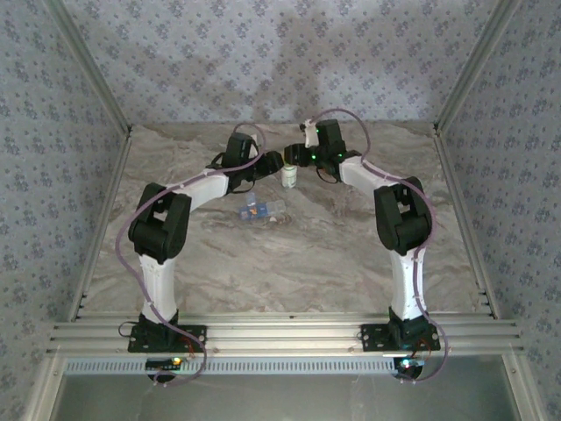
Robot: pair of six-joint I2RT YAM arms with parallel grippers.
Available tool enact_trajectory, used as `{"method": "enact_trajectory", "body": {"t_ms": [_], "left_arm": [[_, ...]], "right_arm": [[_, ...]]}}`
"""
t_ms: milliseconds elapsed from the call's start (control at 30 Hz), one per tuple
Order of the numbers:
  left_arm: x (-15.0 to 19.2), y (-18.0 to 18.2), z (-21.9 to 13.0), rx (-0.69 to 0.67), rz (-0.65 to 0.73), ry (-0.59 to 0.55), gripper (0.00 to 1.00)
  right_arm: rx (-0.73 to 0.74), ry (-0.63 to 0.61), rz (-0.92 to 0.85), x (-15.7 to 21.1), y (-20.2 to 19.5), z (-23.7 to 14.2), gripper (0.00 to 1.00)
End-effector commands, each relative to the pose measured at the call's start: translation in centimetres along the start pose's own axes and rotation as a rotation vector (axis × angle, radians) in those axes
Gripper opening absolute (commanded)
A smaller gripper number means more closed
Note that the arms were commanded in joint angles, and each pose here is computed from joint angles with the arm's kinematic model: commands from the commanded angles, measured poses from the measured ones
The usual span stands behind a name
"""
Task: Sort the pills into containers
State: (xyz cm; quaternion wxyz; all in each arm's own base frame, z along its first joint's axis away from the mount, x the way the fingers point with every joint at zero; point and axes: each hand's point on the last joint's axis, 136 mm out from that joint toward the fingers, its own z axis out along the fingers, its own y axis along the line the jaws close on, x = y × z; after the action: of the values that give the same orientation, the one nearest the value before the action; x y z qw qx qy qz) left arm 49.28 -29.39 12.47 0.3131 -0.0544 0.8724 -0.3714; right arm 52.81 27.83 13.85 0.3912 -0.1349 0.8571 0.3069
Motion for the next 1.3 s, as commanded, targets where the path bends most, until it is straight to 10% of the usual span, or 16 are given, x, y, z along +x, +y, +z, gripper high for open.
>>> {"method": "enact_trajectory", "body": {"t_ms": [0, 1267], "left_arm": [[1.0, 0.7, 0.9, 0.013, -0.029, 0.017, 0.59], [1.4, -0.7, 1.7, 0.183, -0.166, 0.028, 0.57]], "right_arm": [[-0.014, 0.012, 0.006, 1.7, -0.4, 0.3, 0.47], [-0.090, -0.027, 0.213, 6.8, -2.3, 1.4, 0.30]]}}
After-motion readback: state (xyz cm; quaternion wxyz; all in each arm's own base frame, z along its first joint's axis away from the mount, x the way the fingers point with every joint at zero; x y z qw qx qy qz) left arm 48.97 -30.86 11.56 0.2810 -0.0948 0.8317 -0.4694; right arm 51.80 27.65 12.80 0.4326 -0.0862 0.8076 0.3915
